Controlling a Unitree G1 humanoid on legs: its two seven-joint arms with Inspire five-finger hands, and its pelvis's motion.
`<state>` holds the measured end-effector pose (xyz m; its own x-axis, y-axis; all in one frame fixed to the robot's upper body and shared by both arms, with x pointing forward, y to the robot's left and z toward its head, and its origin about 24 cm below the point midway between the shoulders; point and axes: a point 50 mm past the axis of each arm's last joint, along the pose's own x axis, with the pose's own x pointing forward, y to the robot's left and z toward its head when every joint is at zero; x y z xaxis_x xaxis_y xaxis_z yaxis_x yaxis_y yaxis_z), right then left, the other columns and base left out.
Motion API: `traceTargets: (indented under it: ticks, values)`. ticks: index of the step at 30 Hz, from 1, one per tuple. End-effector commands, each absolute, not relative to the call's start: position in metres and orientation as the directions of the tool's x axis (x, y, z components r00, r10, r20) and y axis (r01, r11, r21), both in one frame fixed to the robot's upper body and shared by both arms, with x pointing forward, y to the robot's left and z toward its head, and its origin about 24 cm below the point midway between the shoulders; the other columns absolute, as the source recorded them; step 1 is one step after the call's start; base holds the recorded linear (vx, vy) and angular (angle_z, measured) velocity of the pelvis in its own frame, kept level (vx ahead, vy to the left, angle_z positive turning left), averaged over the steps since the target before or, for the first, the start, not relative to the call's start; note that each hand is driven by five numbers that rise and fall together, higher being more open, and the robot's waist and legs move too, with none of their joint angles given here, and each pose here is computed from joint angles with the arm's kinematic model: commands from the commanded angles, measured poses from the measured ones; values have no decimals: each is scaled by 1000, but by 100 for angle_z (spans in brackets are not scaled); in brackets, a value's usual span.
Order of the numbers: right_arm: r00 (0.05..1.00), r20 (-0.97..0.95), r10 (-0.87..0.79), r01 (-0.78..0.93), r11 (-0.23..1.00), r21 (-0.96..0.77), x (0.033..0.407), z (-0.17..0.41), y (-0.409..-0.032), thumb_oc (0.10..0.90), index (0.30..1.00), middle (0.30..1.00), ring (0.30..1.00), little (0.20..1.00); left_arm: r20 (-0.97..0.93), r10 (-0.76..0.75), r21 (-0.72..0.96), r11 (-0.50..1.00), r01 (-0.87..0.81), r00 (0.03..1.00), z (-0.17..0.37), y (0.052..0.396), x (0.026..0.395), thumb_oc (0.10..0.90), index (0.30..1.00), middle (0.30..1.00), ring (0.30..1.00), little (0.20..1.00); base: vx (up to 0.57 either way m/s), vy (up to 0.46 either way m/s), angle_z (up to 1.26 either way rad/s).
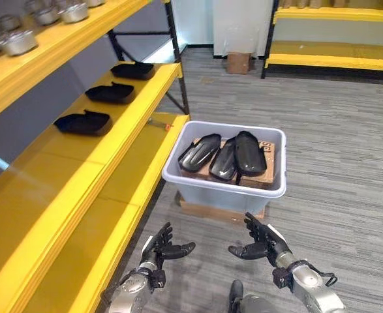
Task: Move parts from the plastic box to the shelf.
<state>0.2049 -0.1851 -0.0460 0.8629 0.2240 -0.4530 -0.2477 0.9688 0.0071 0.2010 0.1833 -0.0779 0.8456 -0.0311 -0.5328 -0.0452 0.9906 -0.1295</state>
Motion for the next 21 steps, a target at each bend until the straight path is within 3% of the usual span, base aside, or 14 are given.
traceTargets:
  ticks: [1,12,21]
  values:
    - [920,-293,260,-257,965,51,218,-22,-175,900,1000,1000,1000,1000,-356,-18,-134,990,-32,934,-45,188,232,900,1000,1000,1000,1000,185,-148,-3]
    - [922,-328,206,-218,976,-1,208,-27,-190,900,1000,1000,1000,1000,-405,-4,-137,989,-57,914,-56,189,219,900,1000,1000,1000,1000,164,29,-15]
    - [917,-353,187,-193,981,18,199,-33,-192,900,1000,1000,1000,1000,-423,-25,-130,991,-33,906,-60,187,214,900,1000,1000,1000,1000,158,208,-12]
